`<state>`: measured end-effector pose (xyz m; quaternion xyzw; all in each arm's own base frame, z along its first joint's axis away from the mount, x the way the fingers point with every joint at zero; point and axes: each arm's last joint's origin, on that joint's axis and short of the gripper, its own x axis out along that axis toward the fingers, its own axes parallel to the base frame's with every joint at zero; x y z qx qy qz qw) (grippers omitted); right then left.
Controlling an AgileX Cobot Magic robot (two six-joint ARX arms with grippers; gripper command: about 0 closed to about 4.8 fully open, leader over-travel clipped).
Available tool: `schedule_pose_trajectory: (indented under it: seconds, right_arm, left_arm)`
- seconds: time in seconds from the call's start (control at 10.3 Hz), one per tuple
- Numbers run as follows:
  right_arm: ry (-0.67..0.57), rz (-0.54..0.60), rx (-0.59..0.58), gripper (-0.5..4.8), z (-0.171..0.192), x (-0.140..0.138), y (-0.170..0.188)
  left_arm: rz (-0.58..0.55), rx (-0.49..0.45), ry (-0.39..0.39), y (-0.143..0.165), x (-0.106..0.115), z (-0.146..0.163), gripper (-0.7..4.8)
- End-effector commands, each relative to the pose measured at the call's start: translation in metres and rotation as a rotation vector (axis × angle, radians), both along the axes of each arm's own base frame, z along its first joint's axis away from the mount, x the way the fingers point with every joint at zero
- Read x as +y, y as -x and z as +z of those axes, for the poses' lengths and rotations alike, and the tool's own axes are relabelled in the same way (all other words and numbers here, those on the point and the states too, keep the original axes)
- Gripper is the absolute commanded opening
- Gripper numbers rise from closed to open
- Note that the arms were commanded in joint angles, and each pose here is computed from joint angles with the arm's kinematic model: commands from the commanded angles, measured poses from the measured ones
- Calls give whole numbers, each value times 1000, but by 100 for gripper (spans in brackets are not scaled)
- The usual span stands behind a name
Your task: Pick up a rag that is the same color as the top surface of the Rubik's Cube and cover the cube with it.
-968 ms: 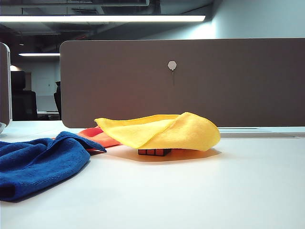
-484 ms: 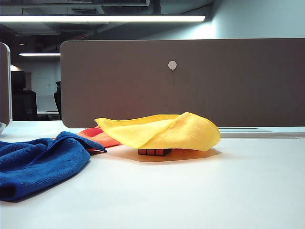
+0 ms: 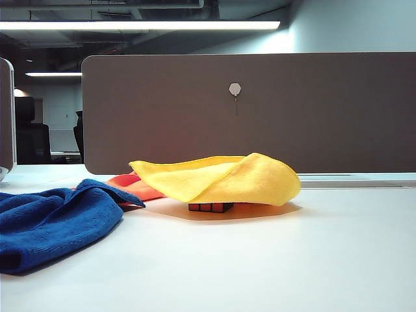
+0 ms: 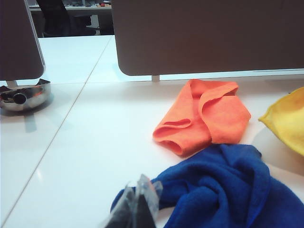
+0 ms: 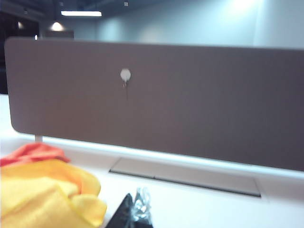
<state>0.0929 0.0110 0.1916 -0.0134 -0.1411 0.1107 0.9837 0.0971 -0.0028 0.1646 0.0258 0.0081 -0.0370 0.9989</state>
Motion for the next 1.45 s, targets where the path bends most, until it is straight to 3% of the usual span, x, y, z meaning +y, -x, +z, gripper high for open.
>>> schedule_pose_trajectory:
  seconds: [0.1,0.19,0.68,1.16,1.45]
  right_arm:
    - [-30,-42,54,-5,-6,-1,-2]
    - [-30,-62,141,-5,-14,-2,-3]
    - [-13,-66,182,-5,-18,-2,-4]
    - [-12,-66,183,-5,-18,-2,-4]
    - [-18,-40,181,-5,-18,-1,-4]
  left_arm:
    - [-5,-31,8,0,0,3,-5]
    - [-2,-29,9,0,0,3,-5]
    - [-2,52,11,0,0,-5,-5]
    - [-1,43,52,0,0,-4,-5]
    - [-25,-11,53,0,-1,2,-5]
